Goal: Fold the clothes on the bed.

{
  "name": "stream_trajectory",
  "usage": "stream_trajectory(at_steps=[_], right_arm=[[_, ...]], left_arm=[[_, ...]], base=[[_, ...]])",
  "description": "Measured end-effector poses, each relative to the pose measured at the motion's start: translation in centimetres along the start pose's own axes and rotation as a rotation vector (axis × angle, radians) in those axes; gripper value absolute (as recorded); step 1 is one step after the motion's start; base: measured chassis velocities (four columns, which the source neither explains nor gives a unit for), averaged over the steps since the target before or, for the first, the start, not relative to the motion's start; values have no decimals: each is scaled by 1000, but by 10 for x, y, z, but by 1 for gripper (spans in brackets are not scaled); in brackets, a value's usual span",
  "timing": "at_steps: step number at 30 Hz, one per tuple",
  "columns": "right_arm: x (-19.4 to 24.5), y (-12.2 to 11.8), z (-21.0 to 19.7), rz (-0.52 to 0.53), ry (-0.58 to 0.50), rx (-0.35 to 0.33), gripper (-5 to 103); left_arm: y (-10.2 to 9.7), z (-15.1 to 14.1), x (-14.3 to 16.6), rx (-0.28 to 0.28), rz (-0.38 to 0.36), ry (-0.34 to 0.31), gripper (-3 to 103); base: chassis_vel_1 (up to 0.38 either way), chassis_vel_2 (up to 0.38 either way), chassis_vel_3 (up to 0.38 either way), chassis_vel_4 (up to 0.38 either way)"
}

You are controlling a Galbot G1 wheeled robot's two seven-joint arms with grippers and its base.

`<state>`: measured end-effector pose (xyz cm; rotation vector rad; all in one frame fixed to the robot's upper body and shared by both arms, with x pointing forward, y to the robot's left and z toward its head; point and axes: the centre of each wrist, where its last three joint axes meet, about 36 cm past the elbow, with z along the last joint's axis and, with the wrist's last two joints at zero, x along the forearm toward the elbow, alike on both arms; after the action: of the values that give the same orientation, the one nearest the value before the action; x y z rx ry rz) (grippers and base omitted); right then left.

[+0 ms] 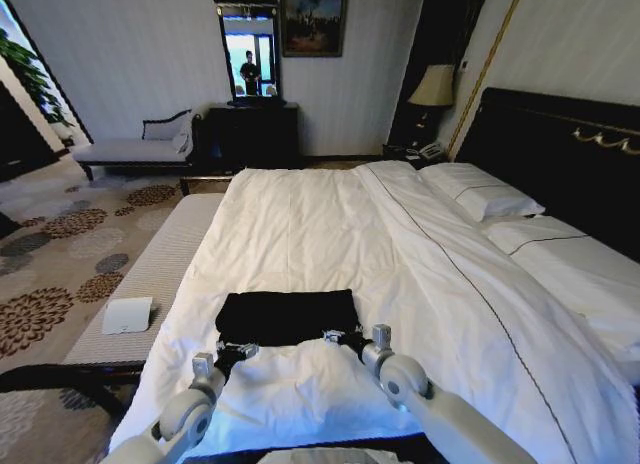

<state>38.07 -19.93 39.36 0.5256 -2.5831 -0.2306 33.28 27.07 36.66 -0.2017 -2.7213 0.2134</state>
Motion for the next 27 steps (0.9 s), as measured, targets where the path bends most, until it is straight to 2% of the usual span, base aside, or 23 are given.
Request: stream_trajectory(at_steps=[2,5,8,13,14,19,23,27], right_arm=[[-12,-2,-4,5,-23,24,100],[-27,-3,-1,11,-32,51,100],[-42,1,9,14,-23,59,100],[-71,8,46,28,-24,150,100],[-71,8,46,28,-24,150,100],[-72,-6,69,61,-2,192,100],[-63,-25,82,97,19,236,100],[-55,-32,84,112,26,241,100]], left_arm=[[3,-12,-14,2,-13,-42,100],[8,-16,-27,-2,-33,-61,100],[14,-11,-40,-2,-64,-61,100],[21,12,-57,17,-110,-29,100],[21,12,-57,17,-110,-29,100],[31,31,-62,10,-137,0,100],[46,49,-66,1,-163,14,100],[51,54,-64,4,-177,13,100]], base=[[0,0,0,0],[0,0,0,0],[0,0,0,0],[0,0,0,0],[0,0,0,0],[0,0,0,0],[0,0,0,0],[0,0,0,0]])
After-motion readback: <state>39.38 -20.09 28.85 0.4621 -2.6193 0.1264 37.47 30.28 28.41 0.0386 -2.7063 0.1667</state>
